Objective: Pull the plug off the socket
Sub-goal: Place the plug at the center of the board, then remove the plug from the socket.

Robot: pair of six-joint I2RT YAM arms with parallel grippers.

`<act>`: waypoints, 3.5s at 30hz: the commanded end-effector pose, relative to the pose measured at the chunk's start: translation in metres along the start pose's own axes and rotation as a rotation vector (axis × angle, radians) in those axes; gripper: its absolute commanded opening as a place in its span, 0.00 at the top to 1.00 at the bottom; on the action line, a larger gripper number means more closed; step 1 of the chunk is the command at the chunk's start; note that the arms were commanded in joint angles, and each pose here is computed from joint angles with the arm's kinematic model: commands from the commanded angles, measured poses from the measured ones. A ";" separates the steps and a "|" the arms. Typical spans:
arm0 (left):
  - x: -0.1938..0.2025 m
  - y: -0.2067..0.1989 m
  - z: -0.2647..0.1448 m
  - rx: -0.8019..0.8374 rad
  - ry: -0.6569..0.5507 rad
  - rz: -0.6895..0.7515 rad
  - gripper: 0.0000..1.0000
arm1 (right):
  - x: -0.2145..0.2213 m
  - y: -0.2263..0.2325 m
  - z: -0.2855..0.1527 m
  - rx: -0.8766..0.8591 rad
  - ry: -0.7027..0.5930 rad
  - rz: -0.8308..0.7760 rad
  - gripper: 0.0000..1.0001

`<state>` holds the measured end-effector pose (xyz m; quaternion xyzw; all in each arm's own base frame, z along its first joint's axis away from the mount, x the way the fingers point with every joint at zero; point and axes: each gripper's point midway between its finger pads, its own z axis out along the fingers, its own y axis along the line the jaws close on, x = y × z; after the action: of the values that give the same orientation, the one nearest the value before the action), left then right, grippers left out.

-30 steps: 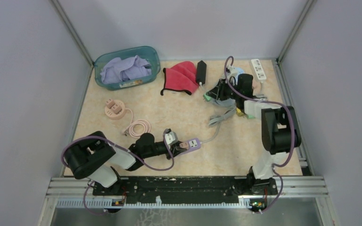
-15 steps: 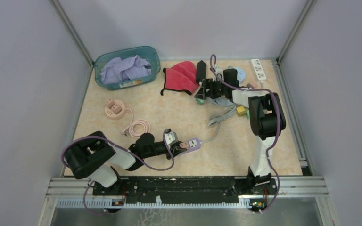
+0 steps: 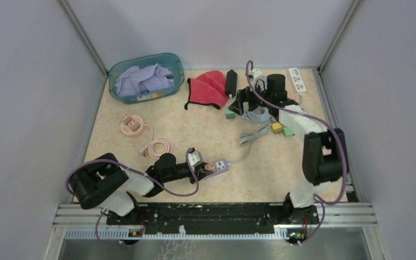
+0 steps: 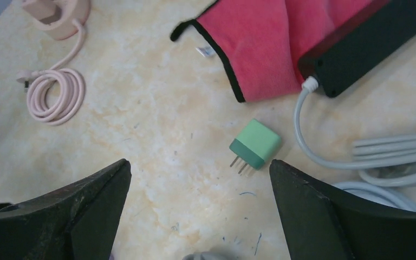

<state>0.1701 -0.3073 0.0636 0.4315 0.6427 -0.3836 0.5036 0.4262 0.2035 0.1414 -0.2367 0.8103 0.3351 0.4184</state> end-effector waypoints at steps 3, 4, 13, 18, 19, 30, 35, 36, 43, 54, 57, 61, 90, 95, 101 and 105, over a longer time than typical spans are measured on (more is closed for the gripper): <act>0.003 -0.005 -0.007 0.012 0.014 -0.030 0.91 | -0.028 0.068 -0.069 -0.147 -0.142 -0.483 0.01; 0.002 -0.005 -0.007 0.012 0.013 -0.032 0.88 | -0.020 0.082 -0.078 -0.203 -0.148 -0.535 0.01; -0.007 -0.002 -0.012 -0.015 -0.044 -0.030 0.32 | 0.047 0.156 -0.104 -0.618 -0.186 -0.681 0.03; -0.017 -0.006 -0.017 0.001 -0.067 0.009 0.21 | 0.085 0.182 -0.094 -0.735 -0.142 -0.790 0.03; -0.018 -0.008 -0.019 0.010 -0.063 0.022 0.19 | 0.093 0.185 -0.092 -0.746 -0.122 -0.816 0.03; -0.005 -0.005 -0.050 -0.055 -0.028 0.071 0.19 | 0.142 0.210 -0.054 -0.788 0.045 -0.945 0.10; -0.006 -0.005 -0.057 -0.069 -0.062 0.077 0.20 | 0.158 0.219 -0.037 -0.796 0.132 -0.936 0.21; -0.006 -0.005 -0.056 -0.067 -0.053 0.079 0.20 | 0.161 0.221 -0.034 -0.796 0.152 -0.935 0.24; 0.001 -0.011 -0.054 -0.026 -0.020 0.068 0.21 | 0.176 0.233 -0.020 -0.801 0.225 -0.951 0.34; 0.018 -0.007 -0.042 -0.023 0.063 0.049 0.25 | 0.177 0.228 -0.014 -0.758 0.250 -0.997 0.75; 0.021 -0.006 -0.037 -0.018 0.079 0.051 0.25 | 0.176 0.222 -0.014 -0.732 0.261 -1.024 0.86; 0.017 -0.002 -0.032 -0.026 0.063 0.062 0.24 | 0.175 0.217 -0.016 -0.714 0.271 -1.063 0.94; 0.028 0.009 0.001 -0.007 0.091 0.113 0.41 | 0.176 0.200 -0.038 -0.768 0.274 -1.086 1.00; 0.032 0.006 0.006 0.018 0.109 0.103 0.78 | 0.177 0.201 -0.037 -0.773 0.276 -1.078 1.00; 0.032 0.001 0.010 0.054 0.108 0.090 1.00 | 0.170 0.221 -0.034 -0.824 0.212 -0.947 1.00; 0.031 0.000 0.014 0.067 0.106 0.078 1.00 | 0.157 0.237 -0.028 -0.826 0.145 -0.845 1.00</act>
<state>0.1705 -0.2983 0.0203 0.4899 0.6554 -0.3333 0.4684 0.1758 0.2862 0.0667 -0.7442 0.5069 0.3327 0.2803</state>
